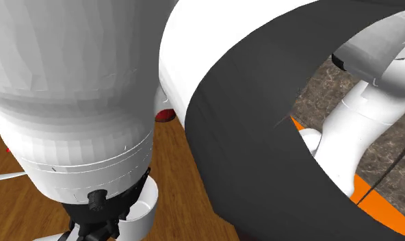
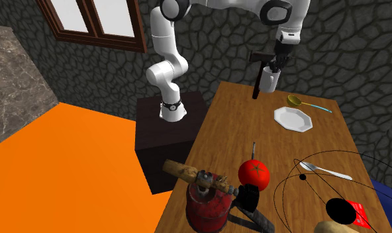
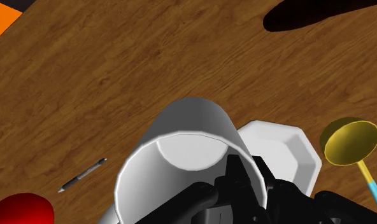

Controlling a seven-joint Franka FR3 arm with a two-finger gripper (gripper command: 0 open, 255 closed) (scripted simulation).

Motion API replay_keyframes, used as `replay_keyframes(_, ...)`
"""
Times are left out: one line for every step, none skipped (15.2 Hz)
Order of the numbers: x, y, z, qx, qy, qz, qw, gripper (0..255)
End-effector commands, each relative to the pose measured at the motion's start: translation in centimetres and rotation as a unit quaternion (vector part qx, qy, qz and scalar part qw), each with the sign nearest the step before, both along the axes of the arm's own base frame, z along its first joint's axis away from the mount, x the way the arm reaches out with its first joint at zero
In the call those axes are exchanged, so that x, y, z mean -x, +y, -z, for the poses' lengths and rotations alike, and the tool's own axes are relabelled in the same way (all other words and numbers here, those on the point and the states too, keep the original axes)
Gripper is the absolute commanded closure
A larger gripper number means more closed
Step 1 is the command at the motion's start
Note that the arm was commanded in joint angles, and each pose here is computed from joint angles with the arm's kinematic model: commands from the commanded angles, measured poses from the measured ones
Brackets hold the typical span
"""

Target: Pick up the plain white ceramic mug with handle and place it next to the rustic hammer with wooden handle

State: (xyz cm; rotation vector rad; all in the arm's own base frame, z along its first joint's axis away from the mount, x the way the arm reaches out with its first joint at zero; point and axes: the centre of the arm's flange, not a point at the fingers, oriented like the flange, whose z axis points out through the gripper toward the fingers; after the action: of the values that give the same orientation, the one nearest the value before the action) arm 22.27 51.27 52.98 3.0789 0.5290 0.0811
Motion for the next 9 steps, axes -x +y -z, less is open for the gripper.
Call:
replay_keyframes(0.0,0.0,1.1,0.000,0.000,0.000,1.0000,255)
replay_keyframes(0.0,0.0,1.6,0.000,0.000,0.000,1.0000,255)
replay_keyframes(0.0,0.0,2.1,0.000,0.000,0.000,1.0000,255)
replay_keyframes(0.0,0.0,2.7,0.000,0.000,0.000,1.0000,255)
replay_keyframes(0.0,0.0,3.2,0.000,0.000,0.000,1.0000,255)
replay_keyframes(0.0,0.0,3.7,0.000,0.000,0.000,1.0000,255)
replay_keyframes(0.0,0.0,4.2,0.000,0.000,0.000,1.0000,255)
replay_keyframes(0.0,0.0,4.8,0.000,0.000,0.000,1.0000,255)
replay_keyframes(0.0,0.0,5.3,0.000,0.000,0.000,1.0000,255)
